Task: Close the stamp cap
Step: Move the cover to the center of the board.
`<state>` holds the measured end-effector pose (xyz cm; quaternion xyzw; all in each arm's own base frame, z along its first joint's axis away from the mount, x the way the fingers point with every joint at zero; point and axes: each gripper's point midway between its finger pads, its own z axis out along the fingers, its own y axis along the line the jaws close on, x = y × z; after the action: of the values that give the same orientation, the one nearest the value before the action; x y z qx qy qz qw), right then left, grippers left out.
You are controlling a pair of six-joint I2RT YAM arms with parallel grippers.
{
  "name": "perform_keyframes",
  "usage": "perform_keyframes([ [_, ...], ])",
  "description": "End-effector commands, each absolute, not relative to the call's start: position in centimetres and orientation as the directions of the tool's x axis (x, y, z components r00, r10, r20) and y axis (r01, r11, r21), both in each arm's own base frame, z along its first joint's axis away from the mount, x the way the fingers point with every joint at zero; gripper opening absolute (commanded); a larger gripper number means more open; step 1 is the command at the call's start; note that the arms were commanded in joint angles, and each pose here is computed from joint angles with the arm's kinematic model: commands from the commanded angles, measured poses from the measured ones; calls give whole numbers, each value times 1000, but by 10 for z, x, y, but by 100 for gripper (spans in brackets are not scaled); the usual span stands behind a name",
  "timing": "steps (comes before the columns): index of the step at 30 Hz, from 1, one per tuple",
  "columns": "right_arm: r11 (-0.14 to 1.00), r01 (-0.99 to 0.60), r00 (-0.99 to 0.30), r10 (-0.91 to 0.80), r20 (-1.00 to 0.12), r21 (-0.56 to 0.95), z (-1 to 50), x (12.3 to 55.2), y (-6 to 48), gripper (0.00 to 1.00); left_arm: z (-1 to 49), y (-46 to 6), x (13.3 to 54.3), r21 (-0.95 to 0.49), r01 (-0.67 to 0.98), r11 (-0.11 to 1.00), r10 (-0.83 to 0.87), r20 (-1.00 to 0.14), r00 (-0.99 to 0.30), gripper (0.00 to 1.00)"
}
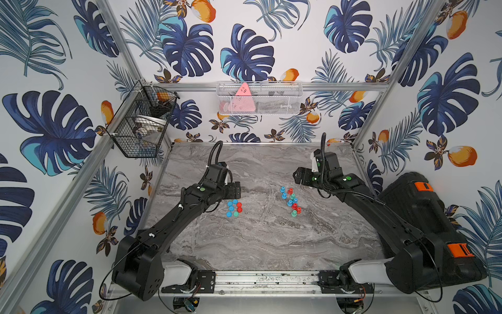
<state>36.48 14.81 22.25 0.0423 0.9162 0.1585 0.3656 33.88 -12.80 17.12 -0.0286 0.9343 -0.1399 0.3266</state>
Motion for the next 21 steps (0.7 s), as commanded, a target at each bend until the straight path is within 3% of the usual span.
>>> perform_keyframes([
  [1, 947, -21, -741, 200, -641, 320, 230, 349, 145, 86, 181, -139, 319, -353, 33, 935, -183, -558, -810, 93],
  [6, 929, -22, -765, 222, -604, 370, 239, 321, 145, 70, 188, -139, 287, -365, 64, 929, -160, -551, -819, 93],
  [11, 929, -2, -810, 215, -545, 369, 224, 299, 145, 61, 184, -126, 258, -336, 69, 939, -133, -541, -830, 93],
  [17, 932, 12, -831, 212, -515, 363, 207, 271, 143, 62, 168, -122, 241, -356, 61, 933, -144, -522, -841, 91],
  [21, 937, 7, -837, 196, -511, 348, 195, 259, 141, 62, 153, -125, 243, -355, 48, 934, -143, -494, -857, 85],
])
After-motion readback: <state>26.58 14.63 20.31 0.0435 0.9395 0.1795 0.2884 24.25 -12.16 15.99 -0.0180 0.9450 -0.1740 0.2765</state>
